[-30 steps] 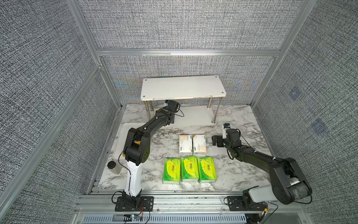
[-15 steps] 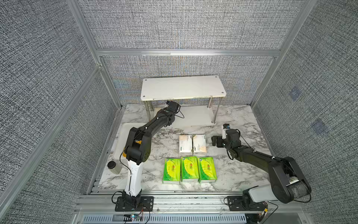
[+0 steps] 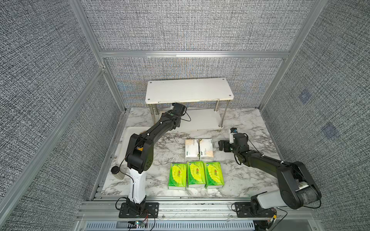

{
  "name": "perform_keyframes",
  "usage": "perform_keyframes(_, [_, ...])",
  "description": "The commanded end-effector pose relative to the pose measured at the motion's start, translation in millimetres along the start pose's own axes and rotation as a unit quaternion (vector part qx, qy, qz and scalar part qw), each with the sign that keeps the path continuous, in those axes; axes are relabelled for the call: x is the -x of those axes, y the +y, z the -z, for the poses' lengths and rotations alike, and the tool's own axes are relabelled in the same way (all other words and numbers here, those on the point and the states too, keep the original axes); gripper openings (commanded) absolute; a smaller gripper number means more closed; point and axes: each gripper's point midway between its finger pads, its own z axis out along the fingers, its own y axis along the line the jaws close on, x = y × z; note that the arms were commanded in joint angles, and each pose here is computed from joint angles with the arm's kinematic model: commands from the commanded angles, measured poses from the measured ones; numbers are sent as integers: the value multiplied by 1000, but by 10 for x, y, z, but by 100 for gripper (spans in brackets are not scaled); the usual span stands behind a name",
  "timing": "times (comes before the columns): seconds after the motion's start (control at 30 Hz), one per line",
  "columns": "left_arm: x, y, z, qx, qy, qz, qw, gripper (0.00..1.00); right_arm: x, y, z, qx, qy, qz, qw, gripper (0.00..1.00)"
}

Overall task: Place the tissue boxes on the shelf by color
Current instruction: Place a box of tissues on the shelf, then pick up the box of tissues from the center of the board.

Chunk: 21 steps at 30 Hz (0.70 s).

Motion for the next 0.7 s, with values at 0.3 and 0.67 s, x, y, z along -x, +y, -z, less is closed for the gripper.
perform_keyframes(0.3, [-495,-786,538,-166,21,86,982,89,97,-20,46,-7,-13,-1,1000,99])
perform_keyframes(0.67, [-1062,-1268,846,-182,51,79,979,96,71,-37,37,-10,-7,-1,1000,99])
